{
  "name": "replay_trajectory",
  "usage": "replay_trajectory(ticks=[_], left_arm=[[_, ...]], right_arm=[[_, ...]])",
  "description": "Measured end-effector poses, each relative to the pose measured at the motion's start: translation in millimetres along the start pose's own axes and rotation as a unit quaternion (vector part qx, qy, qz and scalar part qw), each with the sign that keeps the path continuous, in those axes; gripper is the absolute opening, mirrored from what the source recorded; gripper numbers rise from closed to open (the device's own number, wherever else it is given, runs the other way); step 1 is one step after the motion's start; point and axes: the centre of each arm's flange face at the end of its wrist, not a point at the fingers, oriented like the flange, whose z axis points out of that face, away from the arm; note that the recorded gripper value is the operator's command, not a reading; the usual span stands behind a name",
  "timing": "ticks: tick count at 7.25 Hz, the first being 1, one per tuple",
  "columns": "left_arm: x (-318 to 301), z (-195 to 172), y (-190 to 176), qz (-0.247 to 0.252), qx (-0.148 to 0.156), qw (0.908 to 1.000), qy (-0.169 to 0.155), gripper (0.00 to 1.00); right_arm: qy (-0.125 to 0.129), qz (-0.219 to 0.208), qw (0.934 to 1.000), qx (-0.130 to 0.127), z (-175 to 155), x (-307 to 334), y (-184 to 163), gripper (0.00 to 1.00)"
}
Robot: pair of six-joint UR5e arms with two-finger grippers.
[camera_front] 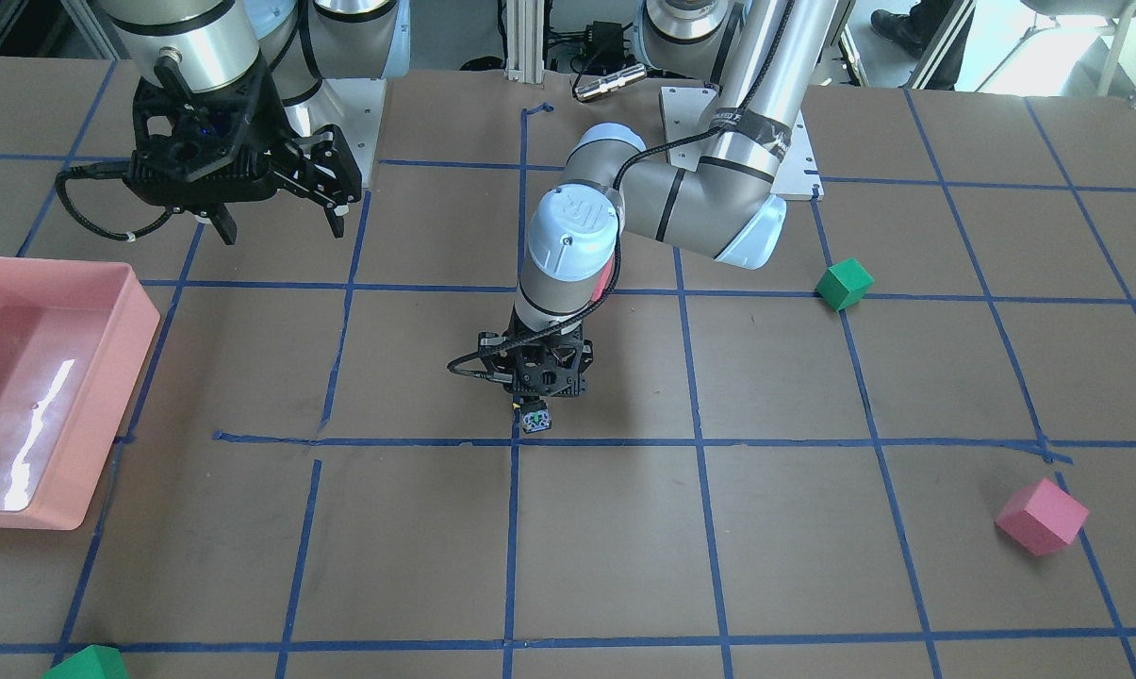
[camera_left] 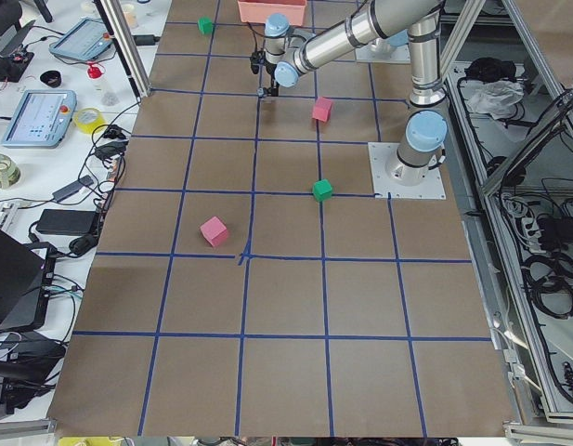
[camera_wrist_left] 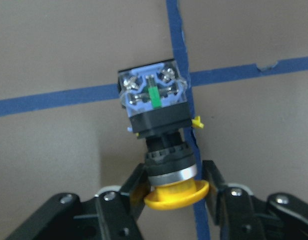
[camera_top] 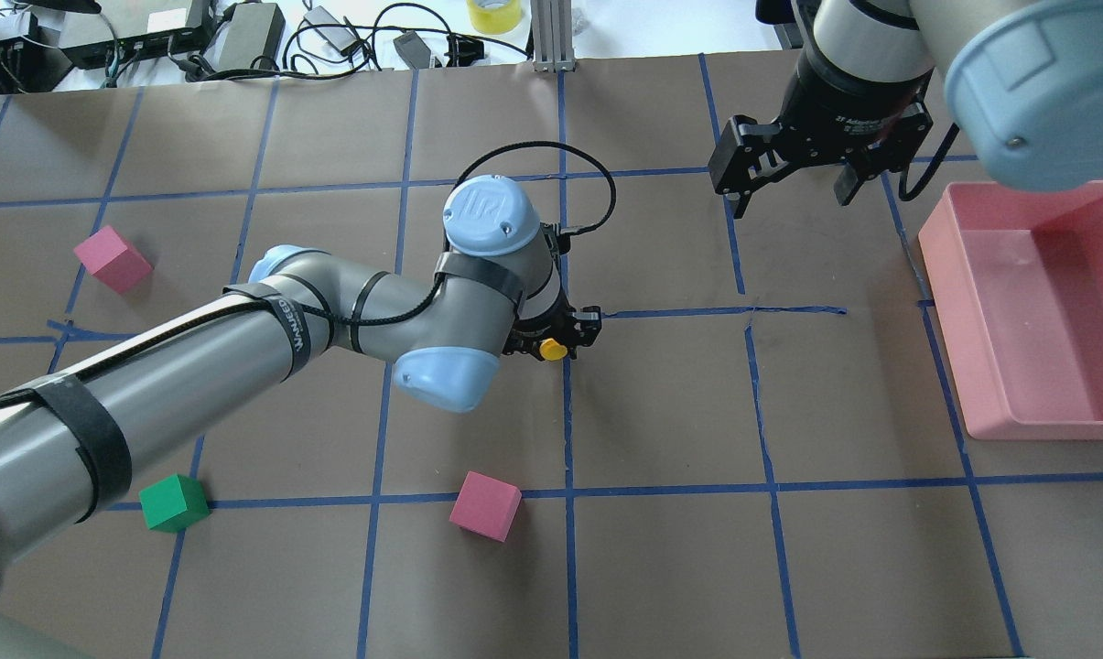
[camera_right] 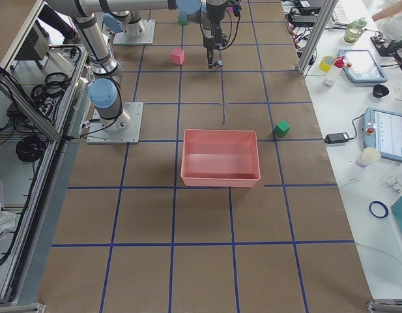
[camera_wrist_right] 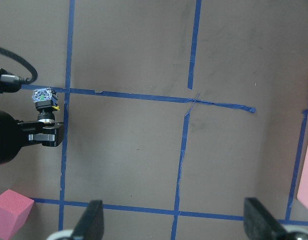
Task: Align button upright
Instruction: 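Rotate the button with the left gripper to stand yellow cap up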
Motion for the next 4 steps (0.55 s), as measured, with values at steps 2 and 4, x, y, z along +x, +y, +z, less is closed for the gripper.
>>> replay_trajectory(ticks=[2,4], left_arm=[[-15.2,-12.8,-13.4,-0.115,-0.081,0.9889,0.047,0.0],[-24.0,-14.7,-17.6,-0.232,-0.148,0.9567,0.095,0.0]], right_arm=[[0.001,0.001,1.0,-0.001,0.2,0.1,0.1,1.0],[0.001,0.001,1.0,-0.001,0.2,0.2,0.2,1.0]])
